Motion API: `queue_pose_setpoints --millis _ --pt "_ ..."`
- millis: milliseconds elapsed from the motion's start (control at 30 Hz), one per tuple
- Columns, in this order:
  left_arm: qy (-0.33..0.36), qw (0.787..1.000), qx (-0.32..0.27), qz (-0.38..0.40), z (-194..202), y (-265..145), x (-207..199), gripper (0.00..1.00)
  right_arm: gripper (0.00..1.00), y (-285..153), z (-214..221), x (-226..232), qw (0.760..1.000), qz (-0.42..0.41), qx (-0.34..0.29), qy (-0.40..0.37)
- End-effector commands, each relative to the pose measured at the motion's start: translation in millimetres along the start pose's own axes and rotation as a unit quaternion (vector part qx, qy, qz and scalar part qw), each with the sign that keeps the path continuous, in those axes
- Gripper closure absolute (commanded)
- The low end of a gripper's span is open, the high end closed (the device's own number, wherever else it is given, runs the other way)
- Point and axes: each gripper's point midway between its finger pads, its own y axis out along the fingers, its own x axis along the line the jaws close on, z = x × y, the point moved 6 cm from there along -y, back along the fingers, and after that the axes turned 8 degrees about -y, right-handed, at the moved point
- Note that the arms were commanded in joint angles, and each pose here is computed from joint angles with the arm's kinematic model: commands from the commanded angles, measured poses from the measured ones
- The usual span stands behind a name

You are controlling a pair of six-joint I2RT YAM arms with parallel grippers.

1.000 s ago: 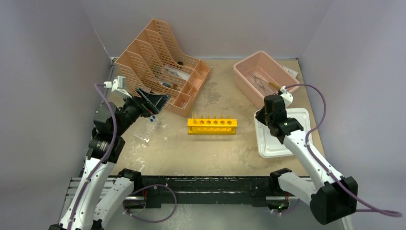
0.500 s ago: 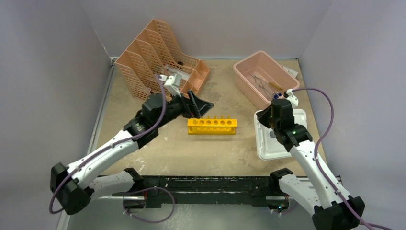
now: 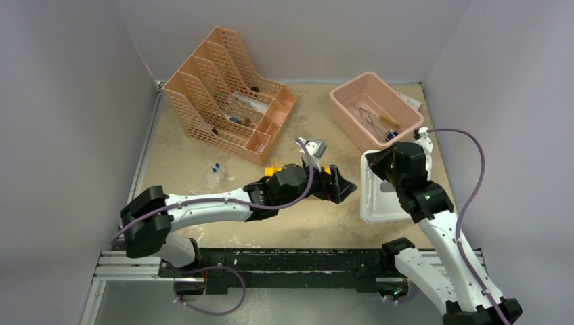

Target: Organize the chemistry lab equipment

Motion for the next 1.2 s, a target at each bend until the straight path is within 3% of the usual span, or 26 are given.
queue_pose_setpoints --millis 0,233,400,833,1000,1067,1133,1167 --pt "-0.018 0.998 -0.05 0.046 -7.5 21.7 -32.6 0.15 1.0 -21.0 -20.7 14.4 0.998 -0.033 -0.031 0.037" --pt "-0.038 0.999 0.006 0.005 26.2 52.0 -37.1 0.26 1.0 -36.5 -26.0 17.3 0.996 -0.049 -0.037 0.067" --pt "-0.057 0.997 0.048 0.018 52.6 62.2 -37.4 0.35 1.0 -44.5 -30.0 17.7 0.995 -0.051 -0.042 0.08" --pt "-0.057 0.994 0.083 0.036 60.3 63.9 -46.4 0.62 1.0 -50.4 -35.5 17.7 0.994 -0.054 -0.055 0.072" --pt "-0.047 0.994 0.088 0.05 55.9 66.9 -55.3 0.83 1.0 -46.3 -29.0 17.2 0.995 -0.058 -0.042 0.068" --pt "-0.039 0.995 0.083 0.046 50.3 64.2 -55.6 1.0 1.0 -45.3 -26.7 15.9 0.995 -0.057 -0.04 0.065" --pt "-0.031 0.996 0.08 0.038 40.8 58.6 -53.5 1.0 0.98 -45.1 -26.1 15.3 0.996 -0.061 -0.041 0.058" --pt "-0.027 0.996 0.077 0.035 34.2 53.8 -52.6 1.0 0.9 -45.3 -26.5 17.1 0.995 -0.071 -0.044 0.046"
